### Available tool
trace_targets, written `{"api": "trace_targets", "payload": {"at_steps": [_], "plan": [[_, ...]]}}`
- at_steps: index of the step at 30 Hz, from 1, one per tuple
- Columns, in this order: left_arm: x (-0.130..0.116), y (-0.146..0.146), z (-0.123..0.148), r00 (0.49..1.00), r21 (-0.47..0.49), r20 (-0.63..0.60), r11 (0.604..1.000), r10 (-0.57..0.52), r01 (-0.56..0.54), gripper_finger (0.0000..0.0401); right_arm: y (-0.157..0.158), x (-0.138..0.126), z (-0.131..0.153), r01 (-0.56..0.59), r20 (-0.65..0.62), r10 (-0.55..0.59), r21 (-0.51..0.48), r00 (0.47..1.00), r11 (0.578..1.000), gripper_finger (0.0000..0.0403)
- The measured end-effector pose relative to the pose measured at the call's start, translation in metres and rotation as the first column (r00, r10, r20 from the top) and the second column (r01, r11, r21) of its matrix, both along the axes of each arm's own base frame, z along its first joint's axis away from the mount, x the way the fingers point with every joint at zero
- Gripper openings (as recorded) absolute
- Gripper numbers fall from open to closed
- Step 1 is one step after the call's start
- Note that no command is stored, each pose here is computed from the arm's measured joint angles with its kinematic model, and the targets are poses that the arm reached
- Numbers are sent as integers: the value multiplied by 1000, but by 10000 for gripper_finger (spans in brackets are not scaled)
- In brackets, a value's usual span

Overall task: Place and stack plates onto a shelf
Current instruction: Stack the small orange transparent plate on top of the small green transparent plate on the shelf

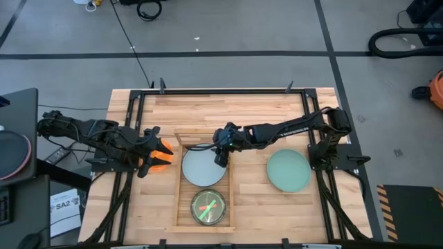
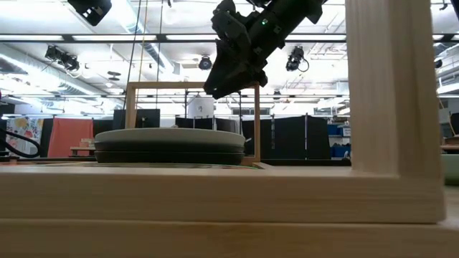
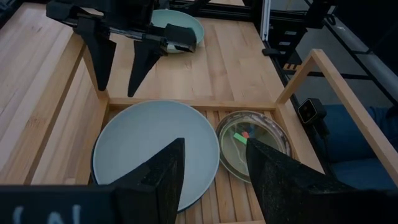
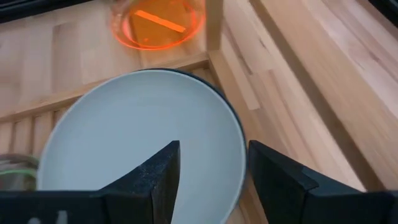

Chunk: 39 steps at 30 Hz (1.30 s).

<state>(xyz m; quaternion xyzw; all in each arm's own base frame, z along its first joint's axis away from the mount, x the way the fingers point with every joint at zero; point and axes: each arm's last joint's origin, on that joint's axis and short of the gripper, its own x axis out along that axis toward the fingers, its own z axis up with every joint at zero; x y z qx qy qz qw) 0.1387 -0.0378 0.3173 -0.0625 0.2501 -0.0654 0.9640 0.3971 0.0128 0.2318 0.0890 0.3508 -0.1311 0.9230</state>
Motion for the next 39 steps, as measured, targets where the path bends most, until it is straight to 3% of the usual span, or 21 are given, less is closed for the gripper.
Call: {"api": "trace_targets", "payload": {"at_steps": [8,18,28,39], "plan": [[2,8,0,996,-58,-13,994,90,-91,176,3,-7,12,-66,5,66,42,998,997,195],[1,32,-7,962,-33,-91,965,256,-260,176,5,-32,40,-129,-33,130,38,991,991,195],[-10,64,-18,867,63,-216,892,449,-447,176,17,-50,67,-195,24,195,3,981,981,195],[-29,93,-29,731,177,-353,809,584,-560,176,30,-53,66,-231,6,231,4,973,973,195]]}}
